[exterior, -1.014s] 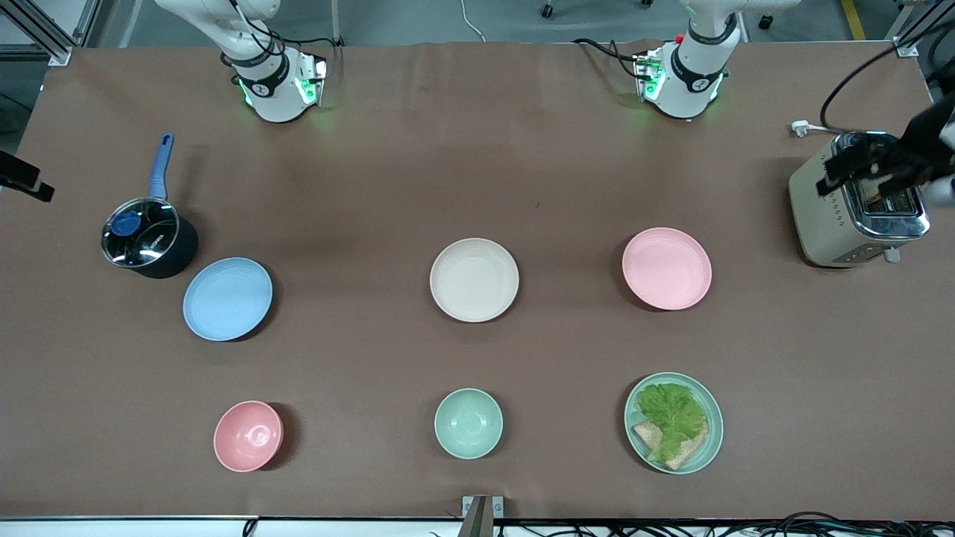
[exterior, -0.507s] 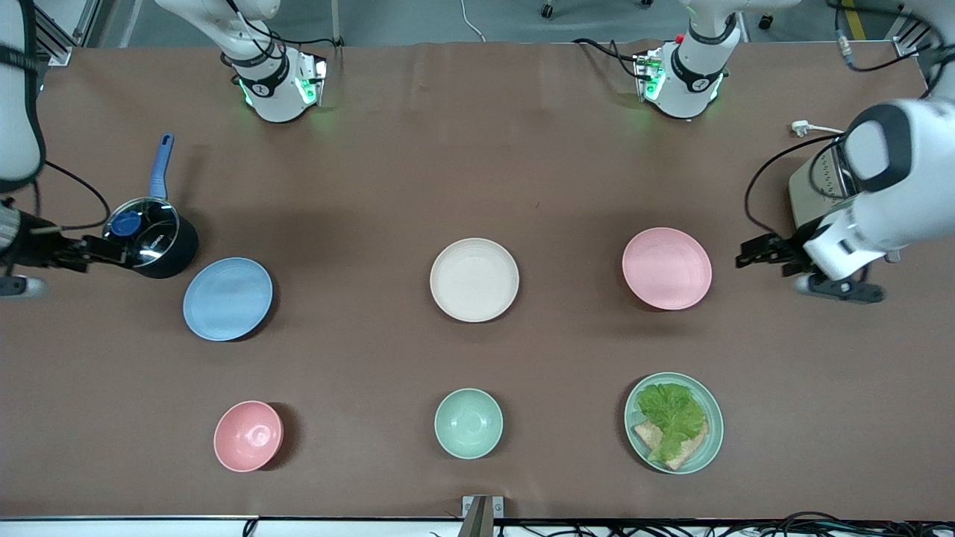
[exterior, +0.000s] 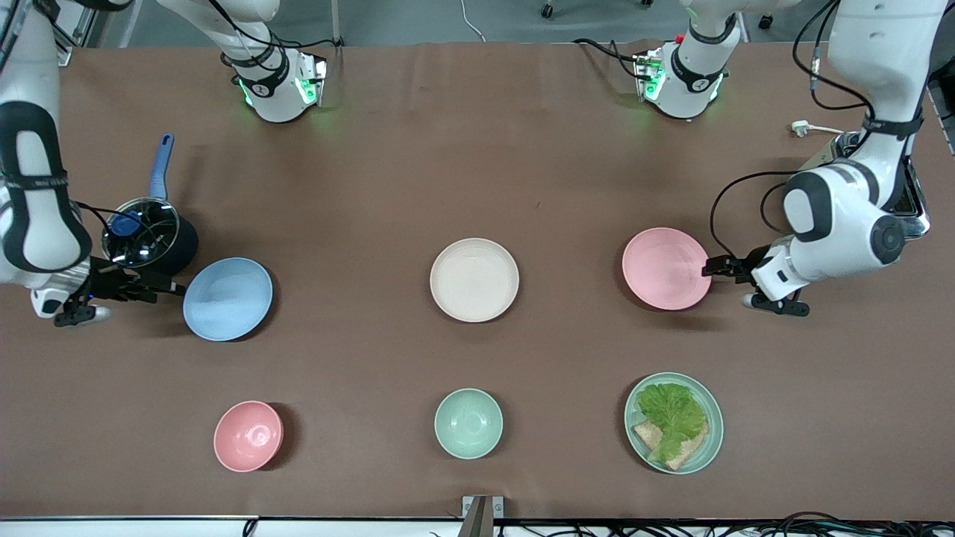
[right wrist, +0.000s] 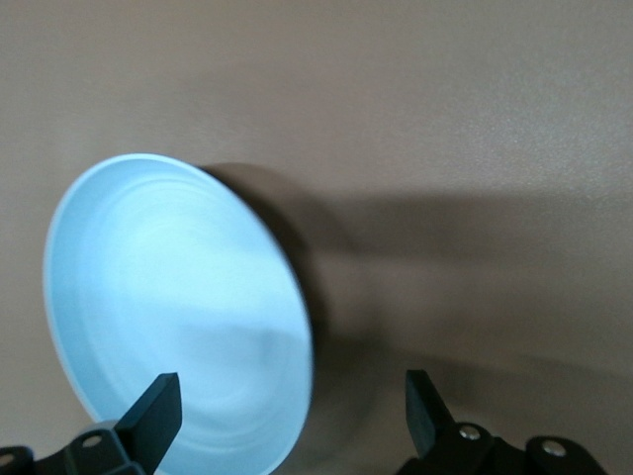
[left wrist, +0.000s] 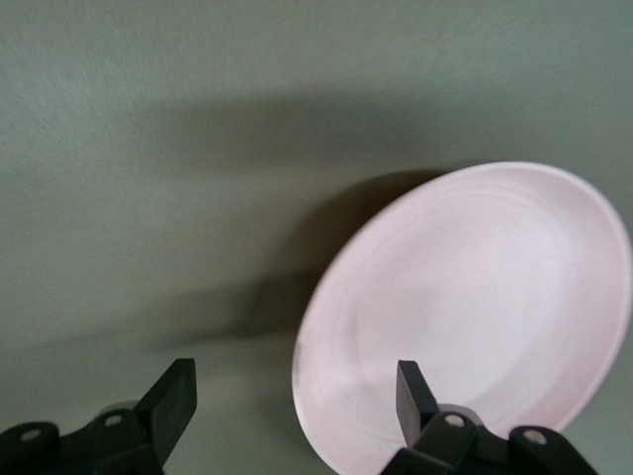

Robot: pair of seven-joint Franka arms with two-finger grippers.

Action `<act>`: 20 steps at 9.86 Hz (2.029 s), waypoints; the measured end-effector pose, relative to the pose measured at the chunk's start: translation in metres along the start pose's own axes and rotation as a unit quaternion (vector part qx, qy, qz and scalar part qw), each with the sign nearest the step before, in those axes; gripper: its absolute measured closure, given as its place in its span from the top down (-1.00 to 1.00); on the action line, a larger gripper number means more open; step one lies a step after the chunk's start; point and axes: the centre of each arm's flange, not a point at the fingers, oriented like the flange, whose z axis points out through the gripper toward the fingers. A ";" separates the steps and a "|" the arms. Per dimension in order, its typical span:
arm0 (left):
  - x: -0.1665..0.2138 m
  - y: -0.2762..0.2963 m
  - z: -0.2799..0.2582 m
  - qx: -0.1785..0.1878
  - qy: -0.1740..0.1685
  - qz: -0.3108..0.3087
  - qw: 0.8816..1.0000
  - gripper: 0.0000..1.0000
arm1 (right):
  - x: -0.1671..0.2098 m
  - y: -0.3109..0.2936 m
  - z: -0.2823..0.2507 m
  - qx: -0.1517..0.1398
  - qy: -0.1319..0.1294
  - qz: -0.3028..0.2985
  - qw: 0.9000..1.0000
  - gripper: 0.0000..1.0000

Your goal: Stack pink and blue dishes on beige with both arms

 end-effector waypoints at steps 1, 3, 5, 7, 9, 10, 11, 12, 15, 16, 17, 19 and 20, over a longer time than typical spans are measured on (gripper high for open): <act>0.000 -0.004 0.016 -0.001 -0.002 -0.002 1.000 0.74 | 0.000 0.003 0.007 0.001 0.002 -0.001 1.000 0.95; -0.001 -0.006 0.035 -0.027 -0.003 -0.004 1.000 0.56 | -0.001 0.005 0.019 0.012 0.004 0.004 1.000 0.78; -0.004 -0.006 0.036 -0.042 0.004 0.005 0.999 -0.10 | -0.002 0.006 0.029 0.019 0.002 0.010 1.000 0.47; -0.006 -0.005 0.034 -0.045 0.006 0.008 0.999 -0.68 | -0.002 0.004 0.034 0.031 0.008 0.020 0.999 -0.18; -0.007 0.003 0.012 -0.050 0.016 0.016 0.998 -0.81 | -0.002 0.003 0.034 0.036 0.008 0.028 0.999 -0.75; -0.005 0.011 -0.002 -0.052 0.024 0.024 0.998 -0.85 | 0.000 0.000 0.033 0.044 0.004 0.038 0.998 -0.90; -0.003 0.026 -0.019 -0.053 0.034 0.037 0.997 -0.85 | 0.008 -0.006 0.023 0.052 -0.005 0.040 0.998 -0.90; 0.000 0.054 -0.035 -0.058 0.043 0.054 0.996 -0.85 | 0.022 -0.016 0.003 0.051 -0.022 0.040 0.998 -0.90; 0.013 0.194 -0.047 -0.081 0.054 0.047 0.994 -0.85 | 0.067 -0.079 -0.091 0.012 -0.051 0.072 0.996 -0.90; 0.018 0.243 -0.038 -0.092 0.063 0.031 0.993 -0.85 | 0.077 -0.114 -0.114 0.001 -0.050 0.083 0.995 -0.90; 0.022 0.285 -0.023 -0.107 0.075 0.002 0.991 -0.85 | 0.084 -0.157 -0.127 -0.006 -0.051 0.091 0.995 -0.90; 0.024 0.339 0.024 -0.122 0.088 -0.037 0.988 -0.86 | 0.087 -0.252 -0.134 -0.001 -0.065 0.093 0.994 -0.90; 0.021 0.356 0.047 -0.118 0.084 -0.046 0.988 -0.86 | 0.086 -0.291 -0.132 0.002 -0.069 0.082 0.994 -0.90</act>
